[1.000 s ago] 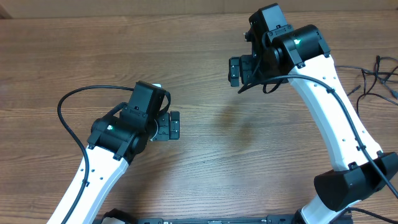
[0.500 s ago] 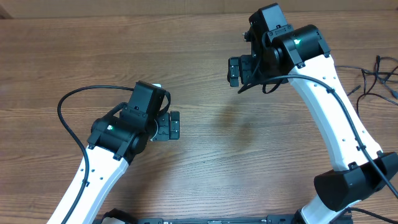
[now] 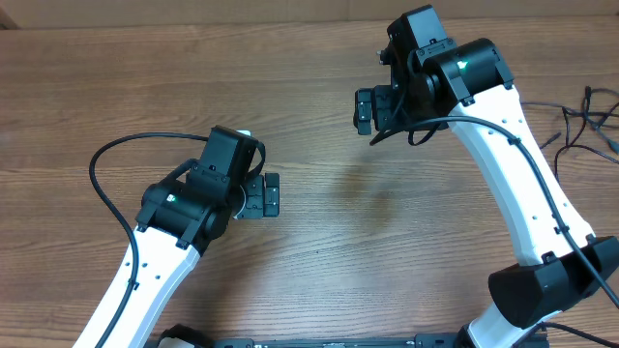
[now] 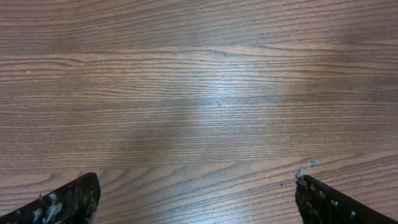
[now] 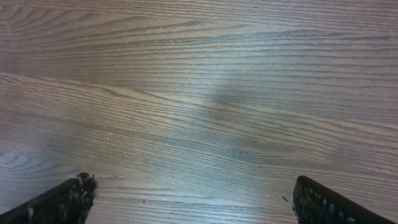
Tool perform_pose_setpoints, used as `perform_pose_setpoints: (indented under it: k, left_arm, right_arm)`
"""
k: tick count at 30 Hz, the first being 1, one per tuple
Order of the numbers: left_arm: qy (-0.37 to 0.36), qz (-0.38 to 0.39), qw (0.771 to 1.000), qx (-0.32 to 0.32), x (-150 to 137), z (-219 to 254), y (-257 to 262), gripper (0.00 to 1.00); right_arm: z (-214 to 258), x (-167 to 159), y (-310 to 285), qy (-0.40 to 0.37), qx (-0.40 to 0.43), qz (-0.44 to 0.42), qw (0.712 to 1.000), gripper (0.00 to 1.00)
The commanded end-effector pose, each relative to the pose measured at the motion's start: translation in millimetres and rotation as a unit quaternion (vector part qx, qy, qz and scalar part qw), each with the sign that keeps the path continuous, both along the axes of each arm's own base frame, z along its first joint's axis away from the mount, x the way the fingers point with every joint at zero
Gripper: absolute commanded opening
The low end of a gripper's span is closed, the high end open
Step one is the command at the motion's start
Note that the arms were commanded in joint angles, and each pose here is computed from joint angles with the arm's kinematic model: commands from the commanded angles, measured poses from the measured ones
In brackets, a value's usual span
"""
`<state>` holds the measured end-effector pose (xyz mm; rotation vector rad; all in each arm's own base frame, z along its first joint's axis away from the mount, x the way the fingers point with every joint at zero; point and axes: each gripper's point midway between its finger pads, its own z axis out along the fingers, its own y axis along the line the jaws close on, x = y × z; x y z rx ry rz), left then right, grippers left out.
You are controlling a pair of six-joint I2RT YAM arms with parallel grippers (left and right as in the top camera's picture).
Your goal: Untangle cables
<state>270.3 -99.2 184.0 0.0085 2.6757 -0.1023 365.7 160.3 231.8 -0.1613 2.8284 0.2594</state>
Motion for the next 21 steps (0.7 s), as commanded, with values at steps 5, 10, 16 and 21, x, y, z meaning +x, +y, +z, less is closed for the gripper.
perform_pose_setpoints:
  k: [5,10,16,21]
  left_arm:
    - [-0.006,0.006,1.000,-0.007,0.0,4.5,1.1,1.00]
    - [-0.030,-0.007,0.999,0.010,-3.3,14.1,8.7,1.00]
    - [-0.063,-0.045,0.997,0.018,-14.8,19.2,13.3,1.00]
    - [-0.133,-0.071,0.989,0.005,-16.3,26.7,12.3,1.00]
  right_arm:
    - [-1.2,-1.0,3.2,0.002,0.005,0.000,1.000,1.00]
    - [-1.2,-1.0,3.2,0.002,0.005,0.000,1.000,1.00]
    - [-1.2,-0.9,3.2,0.002,0.005,0.000,1.000,1.00]
    - [-1.2,-0.9,3.2,0.002,0.005,0.000,1.000,1.00]
